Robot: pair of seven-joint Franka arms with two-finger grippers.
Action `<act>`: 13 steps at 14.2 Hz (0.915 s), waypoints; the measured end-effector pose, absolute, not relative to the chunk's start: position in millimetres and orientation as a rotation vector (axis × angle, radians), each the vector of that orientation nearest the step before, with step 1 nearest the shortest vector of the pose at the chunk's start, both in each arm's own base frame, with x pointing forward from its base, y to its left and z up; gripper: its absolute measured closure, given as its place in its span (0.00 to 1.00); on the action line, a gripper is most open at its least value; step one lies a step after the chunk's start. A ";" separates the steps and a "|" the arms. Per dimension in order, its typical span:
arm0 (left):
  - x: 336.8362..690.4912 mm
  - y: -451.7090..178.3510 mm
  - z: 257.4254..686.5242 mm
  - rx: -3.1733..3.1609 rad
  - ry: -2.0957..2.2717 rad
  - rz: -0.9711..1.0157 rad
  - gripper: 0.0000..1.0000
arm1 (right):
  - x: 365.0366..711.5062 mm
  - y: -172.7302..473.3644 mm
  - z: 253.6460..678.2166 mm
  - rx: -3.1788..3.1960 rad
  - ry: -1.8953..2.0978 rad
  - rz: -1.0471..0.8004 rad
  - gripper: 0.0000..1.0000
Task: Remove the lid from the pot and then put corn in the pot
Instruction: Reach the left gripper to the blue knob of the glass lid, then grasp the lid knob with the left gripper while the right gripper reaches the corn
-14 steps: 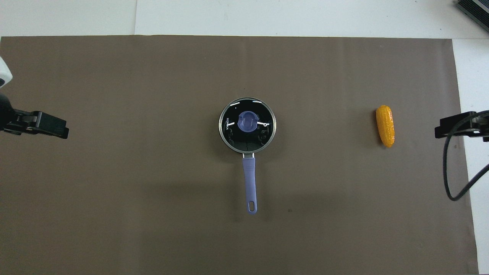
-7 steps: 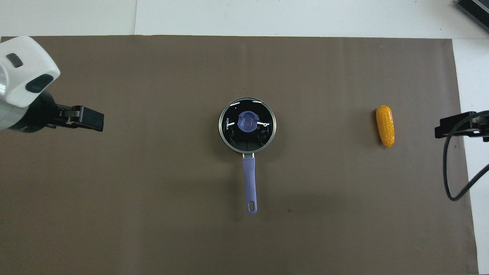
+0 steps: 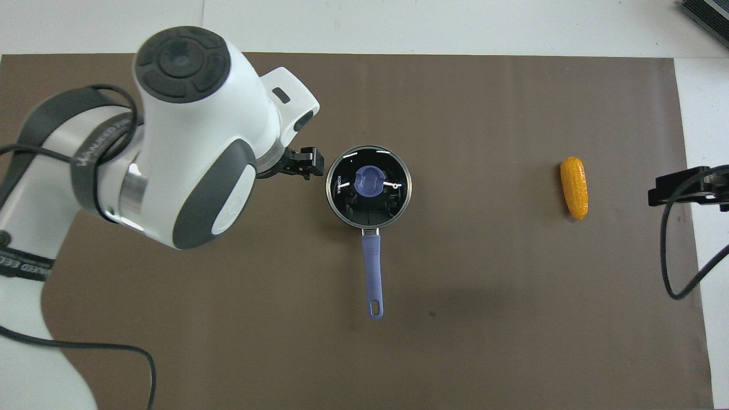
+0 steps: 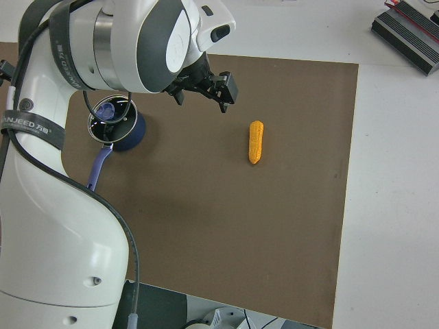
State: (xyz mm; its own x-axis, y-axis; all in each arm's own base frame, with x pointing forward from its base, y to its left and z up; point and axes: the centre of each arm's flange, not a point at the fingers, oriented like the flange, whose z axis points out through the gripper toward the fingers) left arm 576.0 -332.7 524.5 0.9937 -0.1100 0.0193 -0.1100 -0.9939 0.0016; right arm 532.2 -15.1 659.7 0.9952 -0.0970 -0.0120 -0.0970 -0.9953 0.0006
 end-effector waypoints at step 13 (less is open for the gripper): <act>572.3 -458.5 424.7 3.130 -0.105 0.107 0.00 | 532.2 -15.1 659.7 -3.138 0.153 0.019 0.00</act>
